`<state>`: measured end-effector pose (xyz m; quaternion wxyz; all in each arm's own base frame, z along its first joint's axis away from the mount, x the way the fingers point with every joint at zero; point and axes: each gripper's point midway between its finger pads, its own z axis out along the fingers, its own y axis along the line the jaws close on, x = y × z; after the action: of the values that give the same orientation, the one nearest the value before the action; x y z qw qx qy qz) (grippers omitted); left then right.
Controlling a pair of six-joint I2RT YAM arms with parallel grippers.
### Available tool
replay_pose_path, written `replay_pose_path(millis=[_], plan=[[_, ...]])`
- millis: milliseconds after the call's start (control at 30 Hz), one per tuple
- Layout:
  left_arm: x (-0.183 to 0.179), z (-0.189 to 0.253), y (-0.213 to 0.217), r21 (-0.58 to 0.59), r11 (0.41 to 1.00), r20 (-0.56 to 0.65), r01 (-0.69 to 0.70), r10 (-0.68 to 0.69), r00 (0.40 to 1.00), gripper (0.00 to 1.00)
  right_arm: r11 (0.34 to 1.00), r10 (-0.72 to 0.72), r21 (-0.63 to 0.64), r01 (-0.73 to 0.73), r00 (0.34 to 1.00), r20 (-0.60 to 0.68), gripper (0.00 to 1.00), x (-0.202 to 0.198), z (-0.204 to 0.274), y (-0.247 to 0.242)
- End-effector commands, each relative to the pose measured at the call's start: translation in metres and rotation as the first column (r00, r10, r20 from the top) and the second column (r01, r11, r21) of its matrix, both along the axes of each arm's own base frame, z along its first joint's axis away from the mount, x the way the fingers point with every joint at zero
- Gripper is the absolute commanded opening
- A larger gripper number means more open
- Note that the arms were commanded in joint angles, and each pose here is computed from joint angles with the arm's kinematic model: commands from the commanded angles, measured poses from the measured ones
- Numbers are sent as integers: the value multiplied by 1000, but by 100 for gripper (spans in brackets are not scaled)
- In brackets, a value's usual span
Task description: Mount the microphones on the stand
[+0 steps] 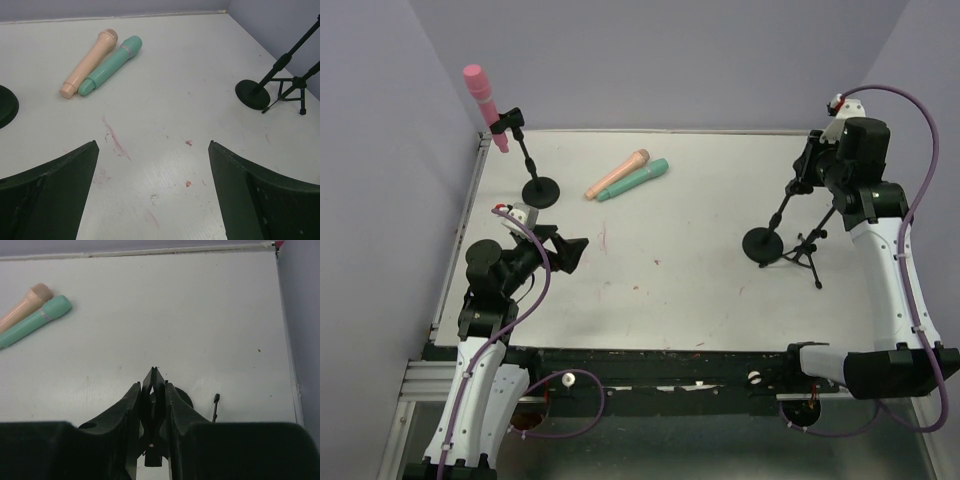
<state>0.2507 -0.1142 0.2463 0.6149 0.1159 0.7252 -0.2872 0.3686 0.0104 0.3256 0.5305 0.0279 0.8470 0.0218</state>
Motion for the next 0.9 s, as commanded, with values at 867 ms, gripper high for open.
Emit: replay_pose_path(millis=[867], plan=[[-4,13,-8,-2,997,77,78,-78,994,99,132,983,-25,-991,134,-125,9,-73,6,316]])
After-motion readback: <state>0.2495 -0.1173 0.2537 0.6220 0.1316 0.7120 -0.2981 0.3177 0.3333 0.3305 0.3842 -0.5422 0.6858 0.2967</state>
